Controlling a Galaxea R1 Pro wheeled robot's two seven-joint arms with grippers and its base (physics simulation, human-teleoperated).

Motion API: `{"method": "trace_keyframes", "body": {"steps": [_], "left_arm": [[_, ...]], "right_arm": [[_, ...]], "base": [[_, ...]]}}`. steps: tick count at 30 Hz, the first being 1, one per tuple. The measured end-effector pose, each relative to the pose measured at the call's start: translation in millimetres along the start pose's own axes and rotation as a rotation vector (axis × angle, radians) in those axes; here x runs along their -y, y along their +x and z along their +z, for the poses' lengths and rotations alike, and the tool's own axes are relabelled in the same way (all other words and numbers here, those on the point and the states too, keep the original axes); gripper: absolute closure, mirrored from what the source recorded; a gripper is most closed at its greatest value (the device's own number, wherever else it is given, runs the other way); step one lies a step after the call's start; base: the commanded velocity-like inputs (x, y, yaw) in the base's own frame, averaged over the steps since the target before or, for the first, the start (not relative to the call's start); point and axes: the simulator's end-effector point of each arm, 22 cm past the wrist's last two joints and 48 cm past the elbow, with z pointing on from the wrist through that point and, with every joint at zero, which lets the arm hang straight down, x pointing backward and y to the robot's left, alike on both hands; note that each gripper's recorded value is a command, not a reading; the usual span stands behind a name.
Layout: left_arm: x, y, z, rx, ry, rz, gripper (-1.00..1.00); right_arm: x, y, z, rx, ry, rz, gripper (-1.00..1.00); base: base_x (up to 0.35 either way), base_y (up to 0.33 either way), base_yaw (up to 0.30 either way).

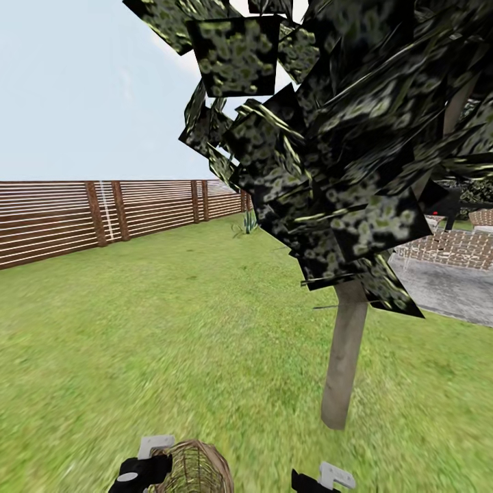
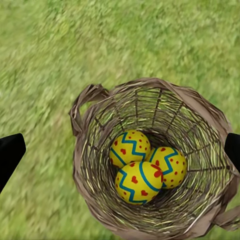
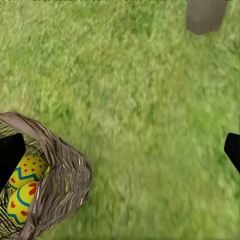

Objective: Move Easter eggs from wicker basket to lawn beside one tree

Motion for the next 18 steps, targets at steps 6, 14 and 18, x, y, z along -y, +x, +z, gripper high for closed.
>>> {"method": "trace_keyframes", "body": {"steps": [6,14,18], "left_arm": [[0,4,6.0,-0.001,-0.001,-0.001,-1.00],[1,9,14.1,0.001,0.000,-0.003,-1.00],[2,12,18.2,0.002,-0.002,-0.003,-1.00]], "right_arm": [[-16,-26,4.5,0.061,-0.034,0.001,-1.00],[-55,-89,-1.0,0.172,-0.118,-0.028,-1.00],[-55,-85,1.2,0.168,-0.121,-0.033,-1.00]], "base": [[0.000,0.000,0.000],[0.000,0.000,0.000],[0.000,0.000,0.000]]}}
